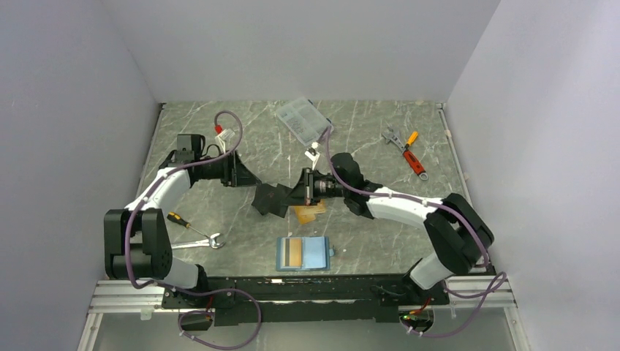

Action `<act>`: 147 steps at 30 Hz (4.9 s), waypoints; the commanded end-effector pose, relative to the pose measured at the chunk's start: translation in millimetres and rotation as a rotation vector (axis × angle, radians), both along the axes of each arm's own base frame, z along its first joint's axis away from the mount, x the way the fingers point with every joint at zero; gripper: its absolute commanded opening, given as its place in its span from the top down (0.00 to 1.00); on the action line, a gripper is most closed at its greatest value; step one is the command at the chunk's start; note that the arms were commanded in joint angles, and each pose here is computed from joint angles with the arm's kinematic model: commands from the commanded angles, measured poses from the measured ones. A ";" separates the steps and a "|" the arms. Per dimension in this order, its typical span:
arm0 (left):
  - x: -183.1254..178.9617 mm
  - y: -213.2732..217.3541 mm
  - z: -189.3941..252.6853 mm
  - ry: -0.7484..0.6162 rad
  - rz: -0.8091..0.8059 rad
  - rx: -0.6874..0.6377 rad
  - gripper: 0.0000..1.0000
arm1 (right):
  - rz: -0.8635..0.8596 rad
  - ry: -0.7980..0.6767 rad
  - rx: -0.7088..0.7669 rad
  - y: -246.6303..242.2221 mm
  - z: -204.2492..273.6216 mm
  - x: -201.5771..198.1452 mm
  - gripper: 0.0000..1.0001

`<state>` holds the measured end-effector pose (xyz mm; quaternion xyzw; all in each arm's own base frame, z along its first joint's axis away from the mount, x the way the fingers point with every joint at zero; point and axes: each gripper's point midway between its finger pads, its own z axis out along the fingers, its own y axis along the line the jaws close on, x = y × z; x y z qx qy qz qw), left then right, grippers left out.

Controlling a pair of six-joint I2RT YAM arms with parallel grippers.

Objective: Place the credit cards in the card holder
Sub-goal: Pick up the credit card from the center of the board, then insert the credit card into the card holder.

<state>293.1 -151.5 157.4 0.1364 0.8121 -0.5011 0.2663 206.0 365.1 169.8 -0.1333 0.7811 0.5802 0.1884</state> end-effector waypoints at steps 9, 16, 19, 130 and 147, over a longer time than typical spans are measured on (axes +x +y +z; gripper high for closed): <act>-50.4 -29.7 54.2 -0.071 -0.294 -0.291 0.33 | 0.083 -0.134 0.135 49.5 50.3 28.5 1.00; -58.1 -30.7 66.0 -0.089 -0.340 -0.339 0.37 | 0.075 -0.116 0.113 60.7 36.9 40.8 1.00; -57.4 -30.2 65.8 -0.109 -0.341 -0.333 0.39 | 0.067 -0.106 0.088 60.8 26.4 43.0 1.00; -125.1 -75.3 -137.0 -0.545 -0.868 0.887 0.74 | -0.209 0.193 -0.420 -128.9 -108.1 -74.8 1.00; -126.7 -75.3 -137.2 -0.546 -0.873 0.892 0.77 | -0.221 0.219 -0.503 -145.8 -131.5 -85.7 1.00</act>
